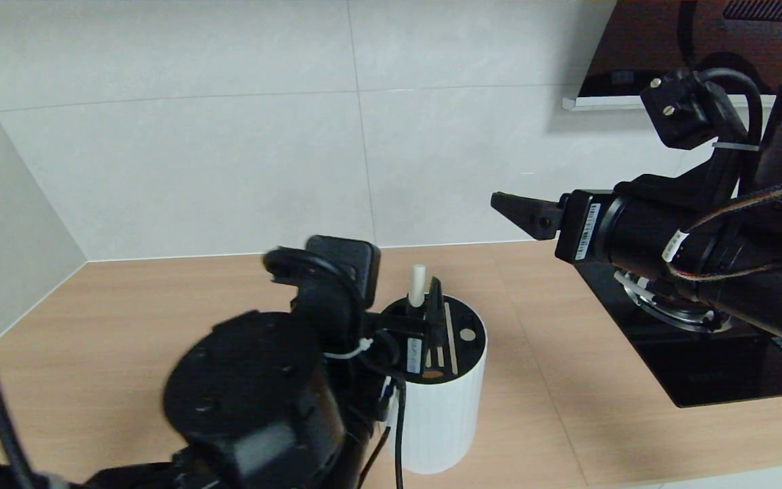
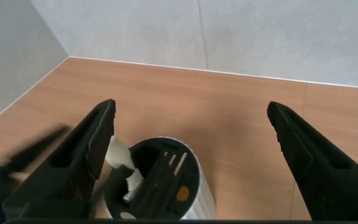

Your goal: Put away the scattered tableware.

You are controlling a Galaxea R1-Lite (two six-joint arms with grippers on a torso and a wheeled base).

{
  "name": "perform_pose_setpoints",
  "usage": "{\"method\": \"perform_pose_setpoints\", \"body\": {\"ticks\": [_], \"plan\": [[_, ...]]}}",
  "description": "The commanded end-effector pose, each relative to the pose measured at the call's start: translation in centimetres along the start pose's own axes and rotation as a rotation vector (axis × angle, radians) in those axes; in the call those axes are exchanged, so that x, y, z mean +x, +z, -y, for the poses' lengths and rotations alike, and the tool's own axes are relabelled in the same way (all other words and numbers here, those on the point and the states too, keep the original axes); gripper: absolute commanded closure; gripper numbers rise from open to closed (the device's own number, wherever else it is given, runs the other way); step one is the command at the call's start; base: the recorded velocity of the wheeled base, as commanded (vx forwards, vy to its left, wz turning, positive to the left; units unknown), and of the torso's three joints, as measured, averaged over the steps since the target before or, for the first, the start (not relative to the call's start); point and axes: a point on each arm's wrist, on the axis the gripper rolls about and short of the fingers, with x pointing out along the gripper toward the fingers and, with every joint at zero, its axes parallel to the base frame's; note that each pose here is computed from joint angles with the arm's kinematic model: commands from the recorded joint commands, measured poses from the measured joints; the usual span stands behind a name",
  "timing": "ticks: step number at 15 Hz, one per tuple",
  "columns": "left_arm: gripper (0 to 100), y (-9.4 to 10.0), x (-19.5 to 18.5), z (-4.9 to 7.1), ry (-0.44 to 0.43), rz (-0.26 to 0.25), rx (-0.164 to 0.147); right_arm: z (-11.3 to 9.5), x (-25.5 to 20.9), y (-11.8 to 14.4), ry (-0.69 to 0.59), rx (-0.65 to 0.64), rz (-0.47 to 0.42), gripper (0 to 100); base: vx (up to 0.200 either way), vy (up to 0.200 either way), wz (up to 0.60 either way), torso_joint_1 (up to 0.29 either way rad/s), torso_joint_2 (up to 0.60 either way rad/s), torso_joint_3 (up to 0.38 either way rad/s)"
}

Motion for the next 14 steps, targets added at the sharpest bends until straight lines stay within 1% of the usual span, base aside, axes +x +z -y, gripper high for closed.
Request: {"method": "perform_pose_setpoints", "body": {"ticks": [1,2,3,4,5,6,7,8,9,10,11,12,13,14], "plan": [[0,6.6,-3.5,-4.4,-0.015,0.119,-0.135,1.3,-0.8,0.8,-0.039,0.006,0.031,0,0.0,0.0,0.0,0.0,0.0,0.0],[0,8.1,-4.7,-5.8,-0.02,0.143,-0.162,1.8,-1.3,1.3,-0.058,0.008,0.05,0,0.0,0.0,0.0,0.0,0.0,0.0],[0,9.4,-6.0,-7.3,-0.042,0.168,-0.183,2.0,-2.2,1.7,-0.062,0.011,0.068,0,0.0,0.0,0.0,0.0,0.0,0.0],[0,10.1,-7.0,-9.0,-0.087,0.186,-0.188,2.5,-4.1,2.6,-0.066,0.013,0.106,0,0.0,0.0,0.0,0.0,0.0,0.0],[0,10.0,-7.1,-10.6,-0.09,0.193,-0.191,3.1,-5.7,3.1,-0.08,0.004,0.136,0,0.0,0.0,0.0,0.0,0.0,0.0],[0,9.9,-7.2,-11.8,-0.096,0.203,-0.204,3.9,-6.7,3.1,-0.109,0.002,0.149,0,0.0,0.0,0.0,0.0,0.0,0.0],[0,10.0,-7.5,-12.6,-0.099,0.219,-0.224,4.5,-7.6,2.9,-0.131,0.002,0.155,0,0.0,0.0,0.0,0.0,0.0,0.0],[0,11.0,-8.6,-14.7,-0.076,0.267,-0.254,5.8,-10.2,2.4,-0.157,-0.001,0.174,0,0.0,0.0,0.0,0.0,0.0,0.0],[0,11.2,-9.2,-15.6,-0.053,0.268,-0.247,6.3,-11.5,2.3,-0.156,-0.004,0.189,0,0.0,0.0,0.0,0.0,0.0,0.0],[0,11.4,-10.7,-17.0,-0.038,0.248,-0.216,6.9,-14.1,2.1,-0.144,-0.011,0.226,0,0.0,0.0,0.0,0.0,0.0,0.0],[0,11.3,-11.6,-17.7,-0.055,0.235,-0.197,7.2,-15.2,1.7,-0.15,-0.015,0.238,0,0.0,0.0,0.0,0.0,0.0,0.0],[0,10.9,-13.4,-19.0,-0.073,0.22,-0.166,7.7,-16.8,1.2,-0.189,-0.025,0.262,0,0.0,0.0,0.0,0.0,0.0,0.0],[0,10.7,-14.7,-19.6,-0.086,0.221,-0.15,8.0,-17.6,0.7,-0.222,-0.029,0.272,0,0.0,0.0,0.0,0.0,0.0,0.0],[0,10.3,-17.8,-20.8,-0.067,0.208,-0.122,8.4,-19.4,-0.5,-0.295,-0.059,0.292,0,0.0,0.0,0.0,0.0,0.0,0.0]]}}
